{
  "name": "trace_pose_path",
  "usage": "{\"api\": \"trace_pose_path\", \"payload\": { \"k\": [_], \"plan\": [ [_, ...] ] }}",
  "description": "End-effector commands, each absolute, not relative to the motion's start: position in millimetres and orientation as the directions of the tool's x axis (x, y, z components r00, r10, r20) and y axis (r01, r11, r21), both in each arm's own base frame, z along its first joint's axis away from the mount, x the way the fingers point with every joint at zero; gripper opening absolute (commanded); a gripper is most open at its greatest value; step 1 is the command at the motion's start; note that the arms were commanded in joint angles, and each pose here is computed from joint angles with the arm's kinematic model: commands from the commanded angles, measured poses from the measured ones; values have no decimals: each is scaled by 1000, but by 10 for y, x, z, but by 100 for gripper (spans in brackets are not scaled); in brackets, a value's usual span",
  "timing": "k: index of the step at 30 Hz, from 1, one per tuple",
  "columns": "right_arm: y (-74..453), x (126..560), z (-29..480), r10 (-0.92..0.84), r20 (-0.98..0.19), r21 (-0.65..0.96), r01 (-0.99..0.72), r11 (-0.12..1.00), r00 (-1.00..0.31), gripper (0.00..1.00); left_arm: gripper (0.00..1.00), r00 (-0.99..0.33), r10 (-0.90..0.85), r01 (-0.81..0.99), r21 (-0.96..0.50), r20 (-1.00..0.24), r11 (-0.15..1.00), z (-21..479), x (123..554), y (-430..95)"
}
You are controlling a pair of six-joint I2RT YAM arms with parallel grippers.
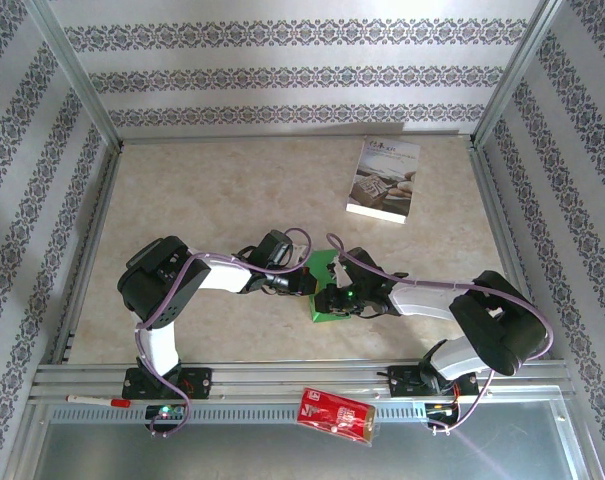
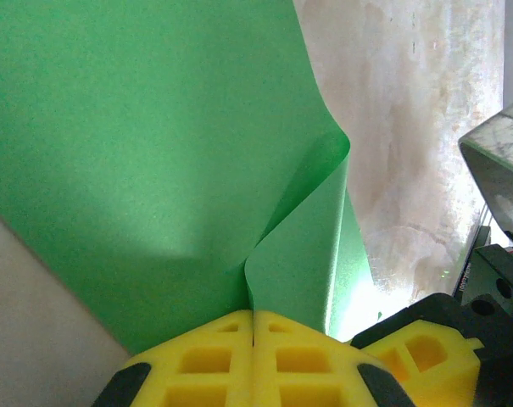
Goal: Fold a paper plane with a square sheet of paper (pick it up from the middle)
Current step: Fold the triangle a second time at the center of the table.
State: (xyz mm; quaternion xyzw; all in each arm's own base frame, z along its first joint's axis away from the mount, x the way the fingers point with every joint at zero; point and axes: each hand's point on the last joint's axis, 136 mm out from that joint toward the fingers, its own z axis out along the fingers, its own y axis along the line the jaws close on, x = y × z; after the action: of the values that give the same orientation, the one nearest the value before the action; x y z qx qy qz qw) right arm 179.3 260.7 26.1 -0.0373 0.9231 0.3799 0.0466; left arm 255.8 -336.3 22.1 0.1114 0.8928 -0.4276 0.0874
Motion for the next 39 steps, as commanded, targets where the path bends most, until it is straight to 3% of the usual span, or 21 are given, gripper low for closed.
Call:
{"api": "trace_pose_path", "payload": {
  "k": [1,23,34,39],
  "plan": [
    [2564,1778,203,-34,-113,690,-103,716,-993,18,0,-964,155,265,-710,-217,653,30,2493,-3346],
    [2341,1731,249,10,-103,695,-65,716,-995,17,0,-963,173,268,-697,-206,665,-40,2485,-3354],
    [2554,1773,487,-18,-155,731,-127,670,-988,17,0,-962,170,272,-704,-214,655,-18,2494,-3404],
    [2427,1784,401,12,-144,698,-93,710,-990,16,0,-961,165,275,-717,-222,640,46,2497,-3442]
  ]
}}
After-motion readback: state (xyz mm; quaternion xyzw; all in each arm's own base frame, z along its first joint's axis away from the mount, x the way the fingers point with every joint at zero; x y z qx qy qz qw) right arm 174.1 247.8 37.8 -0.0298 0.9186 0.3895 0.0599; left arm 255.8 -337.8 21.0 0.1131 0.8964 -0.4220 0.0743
